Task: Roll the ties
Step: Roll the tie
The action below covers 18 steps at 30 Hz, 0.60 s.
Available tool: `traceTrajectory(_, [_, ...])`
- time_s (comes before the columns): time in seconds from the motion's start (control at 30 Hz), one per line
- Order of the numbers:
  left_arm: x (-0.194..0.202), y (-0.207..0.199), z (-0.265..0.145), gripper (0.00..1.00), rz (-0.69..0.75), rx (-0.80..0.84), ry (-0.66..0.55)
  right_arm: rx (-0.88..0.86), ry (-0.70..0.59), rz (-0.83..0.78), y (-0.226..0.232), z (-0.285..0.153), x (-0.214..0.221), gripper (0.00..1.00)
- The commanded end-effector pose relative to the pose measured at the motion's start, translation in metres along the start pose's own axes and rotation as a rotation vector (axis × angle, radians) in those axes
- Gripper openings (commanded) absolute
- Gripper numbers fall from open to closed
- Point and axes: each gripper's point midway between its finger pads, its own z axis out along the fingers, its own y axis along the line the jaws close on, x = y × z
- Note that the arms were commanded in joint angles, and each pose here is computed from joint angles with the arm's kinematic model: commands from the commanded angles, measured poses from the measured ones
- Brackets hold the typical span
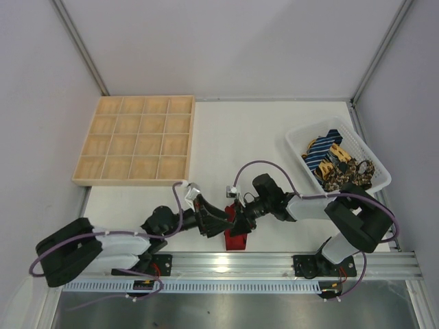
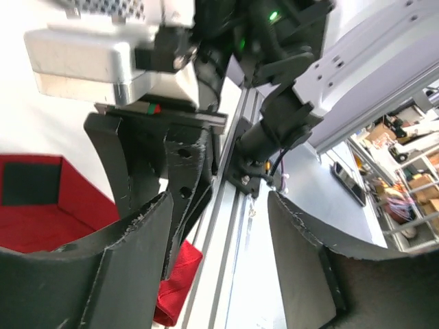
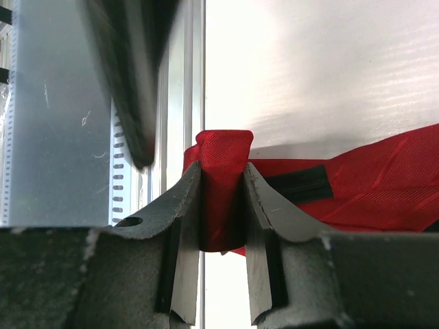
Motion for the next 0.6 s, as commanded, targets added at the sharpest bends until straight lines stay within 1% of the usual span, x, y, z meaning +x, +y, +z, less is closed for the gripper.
traceTrajectory(0.0, [0.084,0.053,-0.070,0.64,-0.021,-0.215,0.202,-0.011,-0.065,-0.115,0.008,-0.004,-0.029,0.00])
traceTrajectory(0.03, [0.075,0.048,-0.067,0.65,0.001,-0.194,0.170,-0.010,-0.069,-0.118,0.009,-0.005,-0.030,0.00])
traceTrajectory(0.1, [0.075,0.051,-0.068,0.66,0.014,-0.212,0.173,-0.003,-0.080,-0.129,0.009,-0.008,-0.033,0.00])
traceTrajectory(0.13, [0.069,0.048,-0.066,0.66,0.027,-0.196,0.149,-0.002,-0.092,-0.144,0.011,-0.010,-0.037,0.00])
traceTrajectory(0.2, [0.072,0.050,-0.069,0.68,0.018,-0.207,0.152,0.000,-0.101,-0.152,0.012,-0.012,-0.040,0.00])
traceTrajectory(0.3, [0.075,0.049,-0.069,0.69,0.012,-0.198,0.169,-0.010,-0.104,-0.151,0.013,-0.012,-0.041,0.00])
traceTrajectory(0.37, [0.083,0.049,-0.070,0.68,-0.008,-0.195,0.207,-0.005,-0.097,-0.148,0.012,-0.012,-0.039,0.00])
traceTrajectory(0.4, [0.079,0.045,-0.068,0.68,-0.001,-0.173,0.193,-0.005,-0.100,-0.149,0.013,-0.012,-0.039,0.00])
traceTrajectory(0.57, [0.087,0.043,-0.070,0.62,-0.030,-0.161,0.222,0.003,-0.102,-0.148,0.015,-0.015,-0.039,0.00])
